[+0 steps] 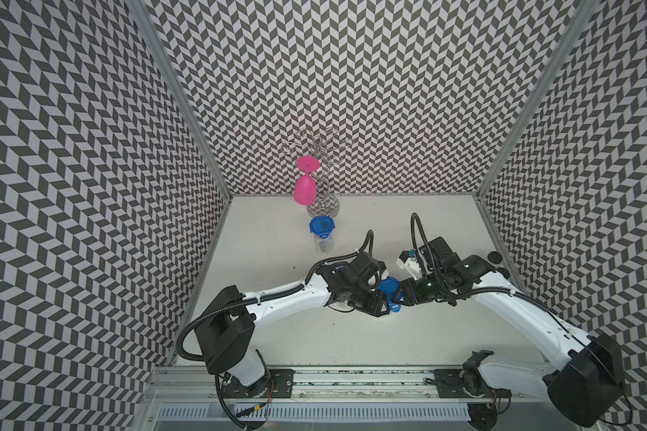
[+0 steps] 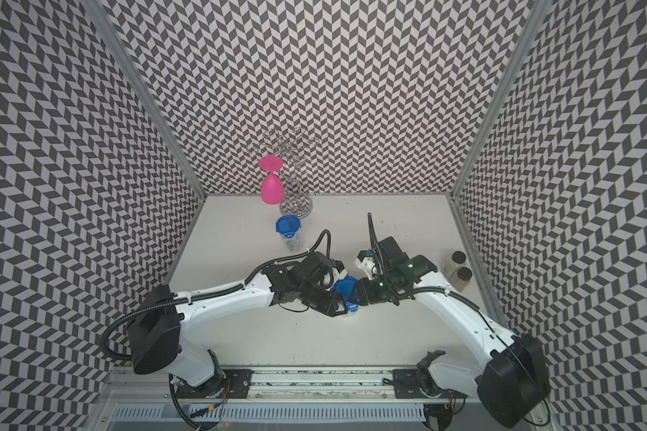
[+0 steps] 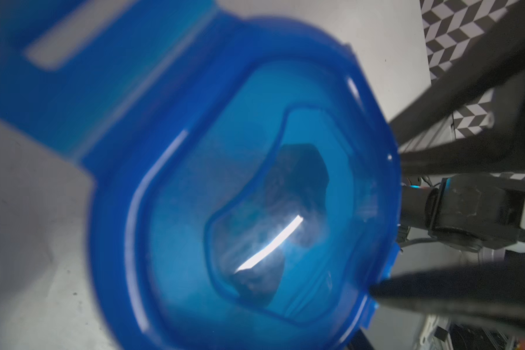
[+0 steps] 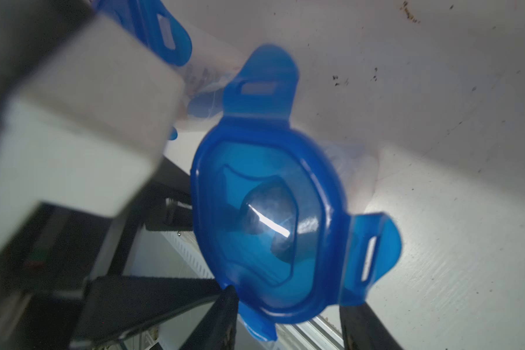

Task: Pack away toiletry kits
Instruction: Close the fastener on the container.

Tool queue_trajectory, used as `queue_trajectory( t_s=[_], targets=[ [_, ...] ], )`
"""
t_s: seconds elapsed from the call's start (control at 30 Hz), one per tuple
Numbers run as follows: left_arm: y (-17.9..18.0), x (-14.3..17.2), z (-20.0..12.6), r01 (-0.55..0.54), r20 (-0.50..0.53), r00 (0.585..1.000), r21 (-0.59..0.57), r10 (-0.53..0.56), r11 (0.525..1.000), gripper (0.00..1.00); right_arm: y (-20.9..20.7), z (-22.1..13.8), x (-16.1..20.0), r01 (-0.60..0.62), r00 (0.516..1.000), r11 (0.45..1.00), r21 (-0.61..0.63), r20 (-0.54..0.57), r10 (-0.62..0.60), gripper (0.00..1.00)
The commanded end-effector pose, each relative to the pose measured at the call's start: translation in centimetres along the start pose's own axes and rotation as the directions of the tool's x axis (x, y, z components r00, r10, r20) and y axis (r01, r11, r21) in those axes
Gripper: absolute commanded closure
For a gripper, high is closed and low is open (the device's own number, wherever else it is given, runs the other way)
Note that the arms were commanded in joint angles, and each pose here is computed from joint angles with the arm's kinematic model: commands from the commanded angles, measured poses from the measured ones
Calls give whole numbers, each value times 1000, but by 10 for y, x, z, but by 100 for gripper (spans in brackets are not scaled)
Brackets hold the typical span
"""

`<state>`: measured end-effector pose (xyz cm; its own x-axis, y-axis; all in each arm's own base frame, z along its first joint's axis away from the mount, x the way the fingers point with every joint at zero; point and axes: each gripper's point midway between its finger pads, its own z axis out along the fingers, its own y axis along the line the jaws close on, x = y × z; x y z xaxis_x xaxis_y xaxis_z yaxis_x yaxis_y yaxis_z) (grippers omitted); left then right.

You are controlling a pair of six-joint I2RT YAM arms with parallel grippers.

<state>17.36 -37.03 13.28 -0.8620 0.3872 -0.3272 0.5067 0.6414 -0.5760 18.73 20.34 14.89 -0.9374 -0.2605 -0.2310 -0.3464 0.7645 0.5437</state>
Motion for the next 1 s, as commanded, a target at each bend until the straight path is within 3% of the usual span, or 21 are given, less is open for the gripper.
queue_trajectory(
  t_s=[0.0,0.57,0.83,0.97],
  targets=[
    [-14,-29,-8,-57,112,992,39,52,998,56,6,2,5,-5,1000,1000,-28,-29,4,48],
    [-19,6,-64,-90,52,995,-4,90,996,56,5,-38,-16,-21,995,995,102,103,10,48],
    [-14,-45,-64,-110,140,981,-156,132,982,53,-5,-58,-43,-17,982,975,221,189,-26,49],
    [2,-61,-52,-92,135,982,-266,132,960,53,-17,-50,-52,-1,985,971,238,169,-40,48]
  ],
)
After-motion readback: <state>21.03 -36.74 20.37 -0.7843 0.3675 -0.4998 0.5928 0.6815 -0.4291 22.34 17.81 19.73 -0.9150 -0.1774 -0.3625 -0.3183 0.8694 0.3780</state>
